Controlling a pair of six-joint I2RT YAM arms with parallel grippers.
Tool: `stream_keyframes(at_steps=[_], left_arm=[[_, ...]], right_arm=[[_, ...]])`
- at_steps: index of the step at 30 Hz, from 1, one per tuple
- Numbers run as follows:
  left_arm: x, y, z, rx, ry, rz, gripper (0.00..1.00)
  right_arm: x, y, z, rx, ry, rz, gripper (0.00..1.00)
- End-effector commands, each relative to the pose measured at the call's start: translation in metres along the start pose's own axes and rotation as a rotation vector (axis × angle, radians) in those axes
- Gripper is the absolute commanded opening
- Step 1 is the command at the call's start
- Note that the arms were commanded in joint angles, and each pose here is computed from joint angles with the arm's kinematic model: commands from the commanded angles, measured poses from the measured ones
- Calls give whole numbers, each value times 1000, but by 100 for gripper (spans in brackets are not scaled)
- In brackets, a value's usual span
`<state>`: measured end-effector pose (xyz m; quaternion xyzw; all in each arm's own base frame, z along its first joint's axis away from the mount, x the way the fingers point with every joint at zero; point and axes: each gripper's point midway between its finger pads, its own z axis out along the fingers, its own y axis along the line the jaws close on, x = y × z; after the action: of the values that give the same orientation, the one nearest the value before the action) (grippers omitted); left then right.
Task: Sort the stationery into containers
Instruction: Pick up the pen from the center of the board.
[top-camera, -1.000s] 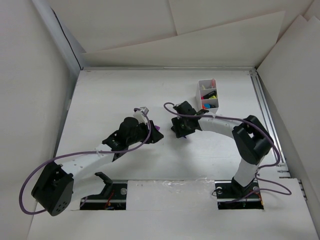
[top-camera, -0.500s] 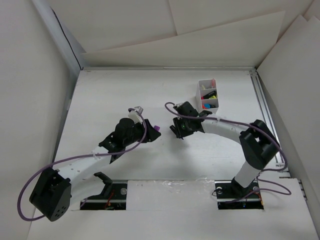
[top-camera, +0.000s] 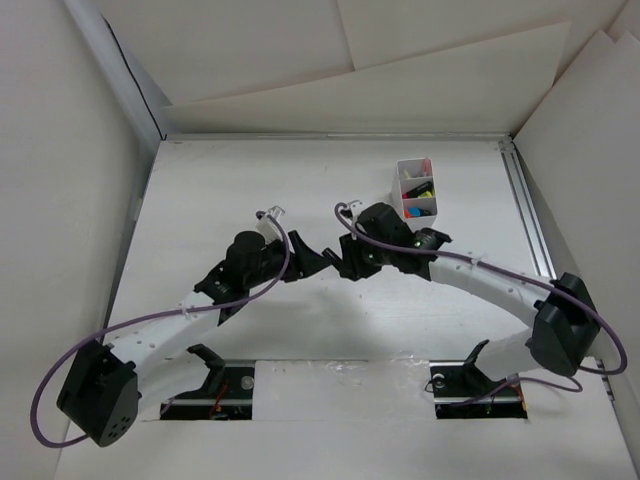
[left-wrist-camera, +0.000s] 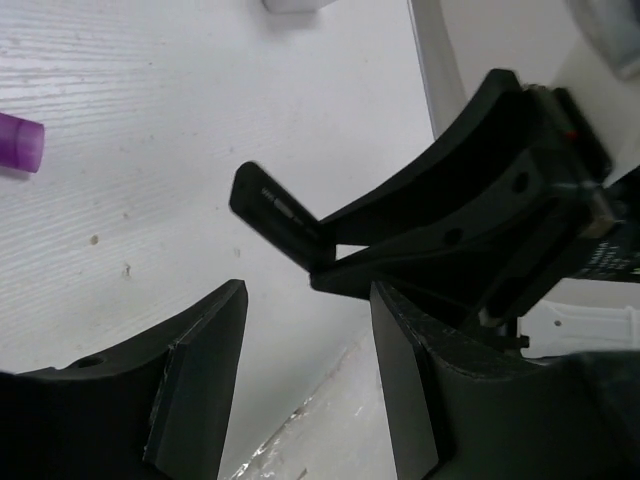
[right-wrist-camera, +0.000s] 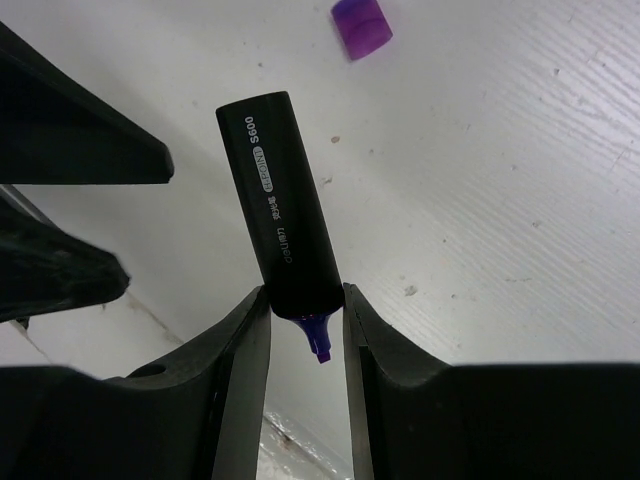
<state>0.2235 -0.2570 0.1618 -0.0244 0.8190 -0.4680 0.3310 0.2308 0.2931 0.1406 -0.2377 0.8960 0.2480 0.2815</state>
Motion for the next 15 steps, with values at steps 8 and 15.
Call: stream_keyframes(at_steps=[8, 15], left_arm=[[-14, 8, -27, 133, 67, -102, 48], [-12, 7, -26, 122, 123, -48, 48]], right_arm=[[15, 29, 2, -79, 38, -60, 18], [18, 51, 3, -181, 73, -114, 18]])
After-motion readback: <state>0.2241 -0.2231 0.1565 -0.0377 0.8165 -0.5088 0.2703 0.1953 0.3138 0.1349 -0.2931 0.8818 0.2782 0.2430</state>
